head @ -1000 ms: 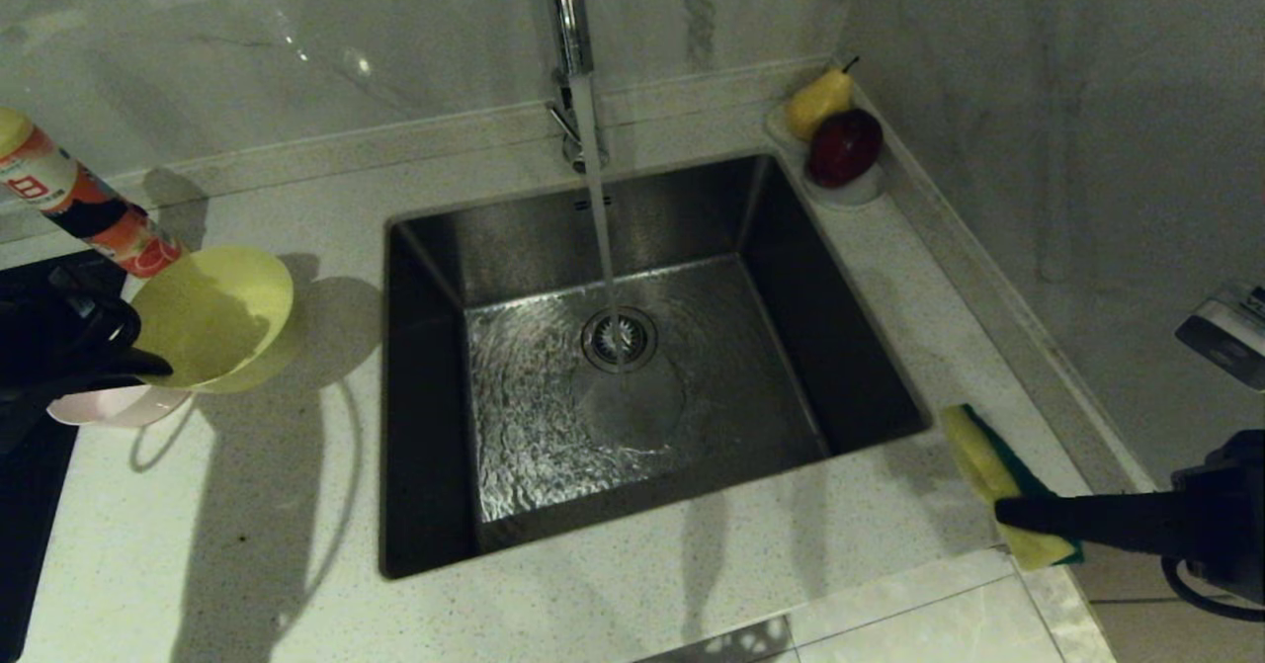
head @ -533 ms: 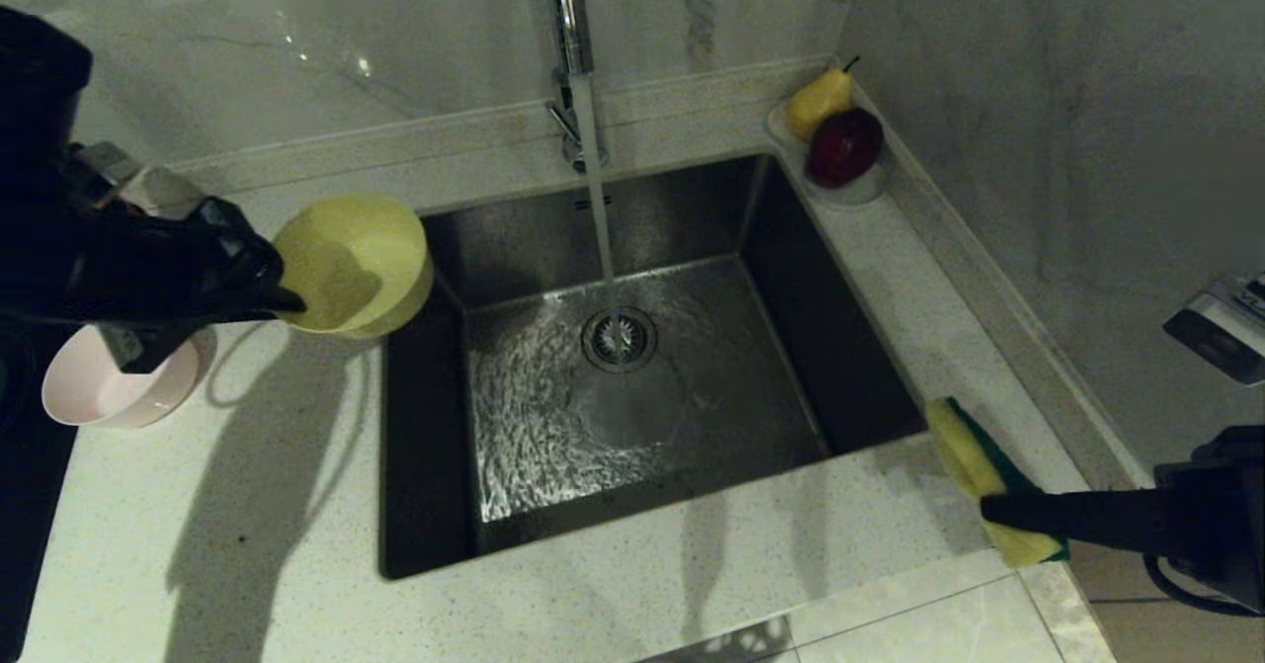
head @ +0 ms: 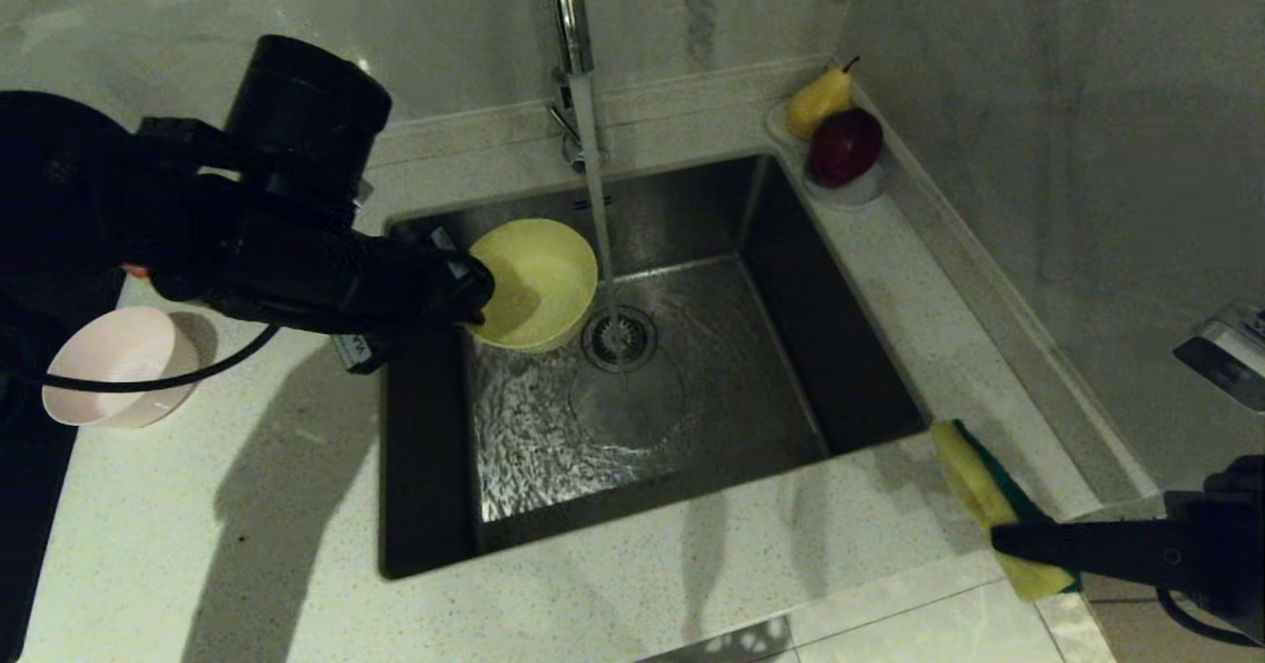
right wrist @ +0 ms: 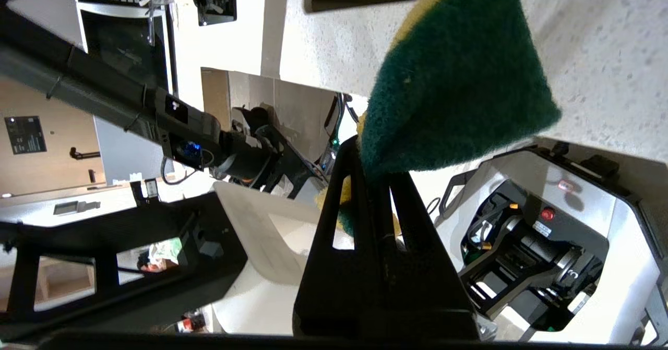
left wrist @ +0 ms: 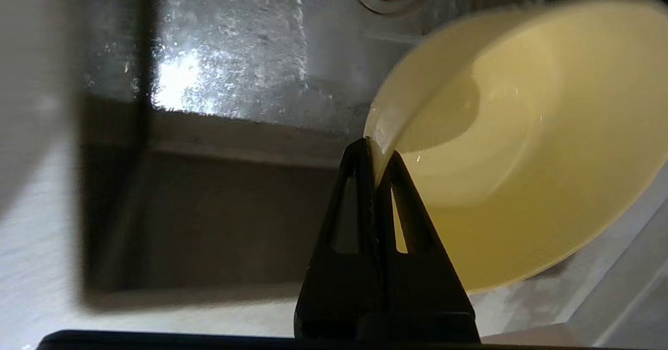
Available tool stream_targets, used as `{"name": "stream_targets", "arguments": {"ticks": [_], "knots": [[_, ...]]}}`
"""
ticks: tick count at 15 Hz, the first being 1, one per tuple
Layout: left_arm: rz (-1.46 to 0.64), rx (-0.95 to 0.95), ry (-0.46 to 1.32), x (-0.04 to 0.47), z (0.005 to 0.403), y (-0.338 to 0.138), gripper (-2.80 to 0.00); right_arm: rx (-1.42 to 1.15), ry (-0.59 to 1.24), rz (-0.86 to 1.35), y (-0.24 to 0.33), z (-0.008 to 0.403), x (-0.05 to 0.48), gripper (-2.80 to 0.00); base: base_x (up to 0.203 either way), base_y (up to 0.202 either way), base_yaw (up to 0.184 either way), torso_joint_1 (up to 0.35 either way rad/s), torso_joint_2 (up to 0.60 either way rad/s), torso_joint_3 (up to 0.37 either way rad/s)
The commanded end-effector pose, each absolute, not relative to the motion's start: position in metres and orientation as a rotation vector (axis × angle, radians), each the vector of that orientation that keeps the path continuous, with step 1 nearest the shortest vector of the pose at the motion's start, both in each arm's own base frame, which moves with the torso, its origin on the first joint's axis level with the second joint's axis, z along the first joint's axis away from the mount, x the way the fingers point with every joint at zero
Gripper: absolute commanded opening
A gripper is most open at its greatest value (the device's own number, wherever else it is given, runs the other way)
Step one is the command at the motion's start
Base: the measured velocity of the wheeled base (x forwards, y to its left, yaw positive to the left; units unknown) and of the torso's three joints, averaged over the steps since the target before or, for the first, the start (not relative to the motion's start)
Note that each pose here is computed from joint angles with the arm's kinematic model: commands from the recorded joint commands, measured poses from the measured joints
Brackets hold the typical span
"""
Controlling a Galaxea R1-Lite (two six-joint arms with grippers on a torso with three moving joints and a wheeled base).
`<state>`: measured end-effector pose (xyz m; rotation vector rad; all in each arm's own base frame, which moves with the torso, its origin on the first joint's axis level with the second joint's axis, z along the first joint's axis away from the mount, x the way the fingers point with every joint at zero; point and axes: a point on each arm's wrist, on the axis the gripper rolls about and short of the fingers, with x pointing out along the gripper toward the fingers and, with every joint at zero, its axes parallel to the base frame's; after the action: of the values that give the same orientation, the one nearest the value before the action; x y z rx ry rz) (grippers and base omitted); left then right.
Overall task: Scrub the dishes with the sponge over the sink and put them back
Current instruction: Wash the bowl
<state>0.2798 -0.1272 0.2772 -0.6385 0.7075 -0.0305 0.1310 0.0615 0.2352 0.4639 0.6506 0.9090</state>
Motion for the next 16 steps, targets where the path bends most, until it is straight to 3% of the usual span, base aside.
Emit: {"name": "stream_targets", "arguments": {"ticks": [1, 11, 16], "knots": [[-0.052, -0.608, 0.756, 0.287, 0.262, -0.148, -2.8, 0.466, 0.642, 0.913, 0.059, 0.235, 0.125, -2.8, 0.0, 0.0, 0.0, 0.0, 0.0, 0.0], [-0.032, -0.603, 0.726, 0.323, 0.24, -0.171, -2.8, 0.466, 0.653, 0.909, 0.06, 0.228, 0.126, -2.8, 0.0, 0.0, 0.0, 0.0, 0.0, 0.0], [-0.05, -0.622, 0.688, 0.332, 0.249, -0.176, -2.8, 0.464, 0.635, 0.914, 0.058, 0.23, 0.123, -2.8, 0.0, 0.0, 0.0, 0.0, 0.0, 0.0]]}}
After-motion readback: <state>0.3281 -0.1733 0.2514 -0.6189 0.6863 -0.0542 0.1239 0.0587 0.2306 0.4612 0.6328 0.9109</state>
